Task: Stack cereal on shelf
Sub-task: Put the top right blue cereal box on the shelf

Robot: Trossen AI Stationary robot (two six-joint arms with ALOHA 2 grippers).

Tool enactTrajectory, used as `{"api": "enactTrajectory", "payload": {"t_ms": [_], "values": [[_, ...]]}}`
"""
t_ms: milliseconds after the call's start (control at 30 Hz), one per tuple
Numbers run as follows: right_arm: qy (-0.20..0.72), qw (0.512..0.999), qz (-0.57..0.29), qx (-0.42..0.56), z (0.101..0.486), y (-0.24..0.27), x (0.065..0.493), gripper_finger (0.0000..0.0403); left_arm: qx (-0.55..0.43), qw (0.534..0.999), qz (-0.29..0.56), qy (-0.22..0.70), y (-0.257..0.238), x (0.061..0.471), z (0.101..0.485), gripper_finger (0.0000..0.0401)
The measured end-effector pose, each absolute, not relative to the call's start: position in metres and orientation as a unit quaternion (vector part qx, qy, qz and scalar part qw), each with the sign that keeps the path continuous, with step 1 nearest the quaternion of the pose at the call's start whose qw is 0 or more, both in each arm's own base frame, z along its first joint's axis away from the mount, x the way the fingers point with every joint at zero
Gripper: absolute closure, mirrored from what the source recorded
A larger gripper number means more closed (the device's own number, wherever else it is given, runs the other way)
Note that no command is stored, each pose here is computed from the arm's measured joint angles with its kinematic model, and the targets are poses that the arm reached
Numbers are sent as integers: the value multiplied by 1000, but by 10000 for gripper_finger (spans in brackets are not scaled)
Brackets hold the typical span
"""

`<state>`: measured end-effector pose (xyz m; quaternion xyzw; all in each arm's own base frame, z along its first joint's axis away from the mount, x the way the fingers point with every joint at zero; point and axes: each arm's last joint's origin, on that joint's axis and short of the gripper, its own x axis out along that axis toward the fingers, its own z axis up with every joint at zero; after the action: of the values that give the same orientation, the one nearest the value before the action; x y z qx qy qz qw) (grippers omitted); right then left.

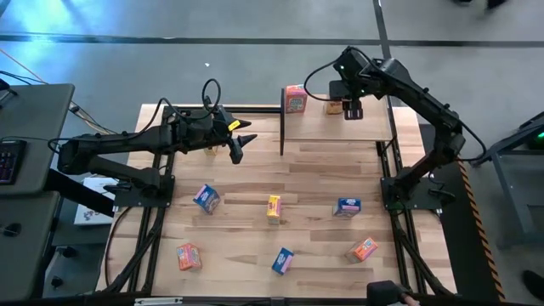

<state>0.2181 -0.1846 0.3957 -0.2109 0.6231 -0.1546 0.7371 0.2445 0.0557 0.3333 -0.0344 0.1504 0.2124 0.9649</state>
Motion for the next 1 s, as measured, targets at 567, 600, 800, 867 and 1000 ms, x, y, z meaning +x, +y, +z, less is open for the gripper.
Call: {"api": "enactTrajectory", "payload": {"t_ms": [567, 600, 800, 867, 1000], "values": [[571, 799, -149, -116, 423, -121, 193, 156, -34, 965, 212, 150, 56, 245, 333, 190], [568, 803, -145, -104, 424, -116, 192, 156, -34, 965, 213, 150, 56, 244, 333, 190], [582, 802, -129, -27, 413, -86, 188, 156, -34, 965, 213, 150, 56, 244, 333, 190], [595, 794, -126, -7, 404, -74, 188, 156, -34, 965, 213, 150, 56, 244, 333, 190], [610, 784, -111, 18, 384, -49, 187, 156, -34, 965, 213, 150, 56, 244, 333, 190]]}}
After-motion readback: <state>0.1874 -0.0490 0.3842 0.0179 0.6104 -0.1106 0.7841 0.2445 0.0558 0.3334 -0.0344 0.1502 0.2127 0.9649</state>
